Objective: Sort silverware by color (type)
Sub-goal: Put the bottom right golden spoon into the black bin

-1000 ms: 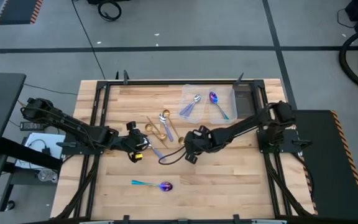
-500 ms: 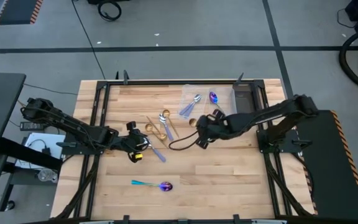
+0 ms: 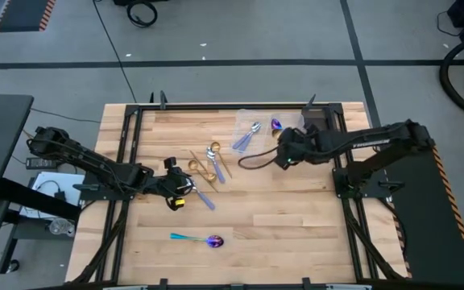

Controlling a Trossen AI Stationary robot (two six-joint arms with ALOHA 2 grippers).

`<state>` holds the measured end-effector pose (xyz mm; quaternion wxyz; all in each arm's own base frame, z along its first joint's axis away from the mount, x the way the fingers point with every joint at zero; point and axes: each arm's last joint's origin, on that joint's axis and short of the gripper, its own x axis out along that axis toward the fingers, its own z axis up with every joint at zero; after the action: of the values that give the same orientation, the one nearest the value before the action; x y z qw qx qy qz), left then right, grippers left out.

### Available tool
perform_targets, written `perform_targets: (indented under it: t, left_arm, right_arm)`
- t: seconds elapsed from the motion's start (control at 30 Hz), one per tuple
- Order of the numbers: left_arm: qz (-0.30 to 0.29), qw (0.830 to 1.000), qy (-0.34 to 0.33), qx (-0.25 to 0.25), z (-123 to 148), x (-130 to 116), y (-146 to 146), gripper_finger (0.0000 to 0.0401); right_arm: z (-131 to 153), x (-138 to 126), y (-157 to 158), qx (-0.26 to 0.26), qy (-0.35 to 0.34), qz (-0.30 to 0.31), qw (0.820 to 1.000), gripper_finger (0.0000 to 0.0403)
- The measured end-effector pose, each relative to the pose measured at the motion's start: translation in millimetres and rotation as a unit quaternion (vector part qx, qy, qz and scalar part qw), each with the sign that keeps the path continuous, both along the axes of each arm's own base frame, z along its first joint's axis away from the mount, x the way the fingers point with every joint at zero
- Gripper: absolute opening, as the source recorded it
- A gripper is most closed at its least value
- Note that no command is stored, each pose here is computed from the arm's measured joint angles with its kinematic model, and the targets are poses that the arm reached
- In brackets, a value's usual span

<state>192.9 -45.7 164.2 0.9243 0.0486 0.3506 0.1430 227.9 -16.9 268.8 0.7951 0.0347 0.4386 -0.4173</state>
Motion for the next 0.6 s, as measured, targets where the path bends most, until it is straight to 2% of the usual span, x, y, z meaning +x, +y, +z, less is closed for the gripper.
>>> perform_targets:
  t: [0.2, 0.43, 0.6]
  left_arm:
    - [0.000, 1.000, -0.007, -0.002, 0.9, 1.0, -0.3, 0.0176]
    - [-0.001, 1.000, -0.025, -0.006, 3.5, 3.5, -1.1, 0.0176]
    - [-0.001, 1.000, -0.024, -0.006, 3.4, 3.4, -1.1, 0.0176]
  right_arm:
    - [-2.4, -24.5, -25.2, 0.010, -0.018, -0.070, 0.997, 0.0014]
    - [-4.3, -35.7, -57.9, 0.018, -0.014, -0.154, 0.988, 0.0014]
    - [-7.9, -42.0, -77.7, 0.029, 0.024, -0.164, 0.986, 0.0013]
